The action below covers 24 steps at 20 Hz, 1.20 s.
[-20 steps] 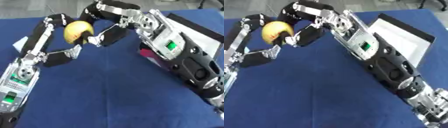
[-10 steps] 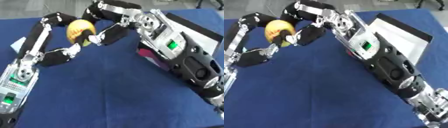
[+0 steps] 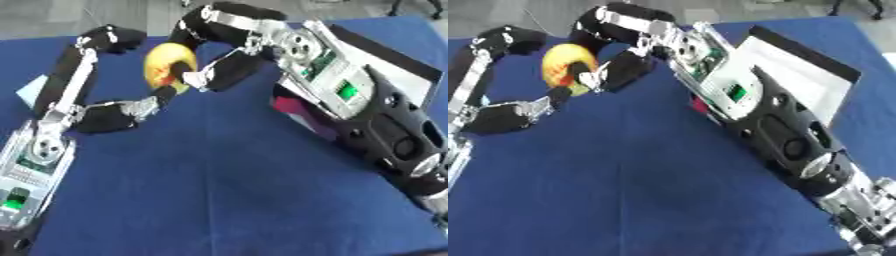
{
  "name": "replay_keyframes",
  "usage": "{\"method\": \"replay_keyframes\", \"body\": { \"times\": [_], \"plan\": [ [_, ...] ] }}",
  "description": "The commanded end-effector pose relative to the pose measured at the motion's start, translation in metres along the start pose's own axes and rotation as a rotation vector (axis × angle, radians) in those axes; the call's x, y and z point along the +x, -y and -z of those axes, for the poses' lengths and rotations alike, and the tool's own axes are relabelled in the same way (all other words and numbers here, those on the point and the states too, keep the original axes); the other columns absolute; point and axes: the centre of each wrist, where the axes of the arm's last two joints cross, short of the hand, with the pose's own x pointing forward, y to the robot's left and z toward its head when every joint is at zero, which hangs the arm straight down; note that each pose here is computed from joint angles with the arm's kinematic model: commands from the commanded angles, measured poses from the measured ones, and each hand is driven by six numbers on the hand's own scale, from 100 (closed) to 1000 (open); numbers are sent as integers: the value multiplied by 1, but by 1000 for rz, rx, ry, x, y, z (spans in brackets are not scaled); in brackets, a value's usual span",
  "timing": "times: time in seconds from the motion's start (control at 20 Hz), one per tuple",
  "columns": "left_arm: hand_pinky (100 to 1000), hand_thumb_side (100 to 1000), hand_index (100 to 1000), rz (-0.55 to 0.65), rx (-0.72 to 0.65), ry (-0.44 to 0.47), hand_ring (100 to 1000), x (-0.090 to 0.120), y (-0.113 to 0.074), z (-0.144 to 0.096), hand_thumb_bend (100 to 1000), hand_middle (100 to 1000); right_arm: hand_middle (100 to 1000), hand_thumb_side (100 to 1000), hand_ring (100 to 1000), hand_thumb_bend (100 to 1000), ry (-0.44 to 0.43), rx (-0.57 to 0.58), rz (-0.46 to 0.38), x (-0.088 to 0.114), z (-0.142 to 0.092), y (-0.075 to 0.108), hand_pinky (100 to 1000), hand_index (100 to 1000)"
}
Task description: Pick up the objects with one hand, pass them to the other hand, and then place them into the box on the other side of the table.
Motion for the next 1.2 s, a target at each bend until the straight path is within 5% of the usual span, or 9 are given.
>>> {"method": "replay_keyframes", "body": {
  "times": [0.05, 0.65, 1.2],
  "plan": [
    [781, 568, 806, 36, 20, -17, 743, -6, -11, -5, 533, 696, 487, 100, 620, 100, -12, -44, -13, 0, -8, 14, 871, 562],
    [777, 564, 788, 51, 48, -163, 736, -34, -10, -29, 360, 684, 498, 100, 622, 100, -120, -180, 36, -22, -51, 43, 872, 574],
    [778, 543, 783, 86, 66, -209, 737, -41, -19, -38, 303, 686, 505, 100, 629, 100, -372, -436, -14, -76, -119, 75, 873, 581]
  ]
}}
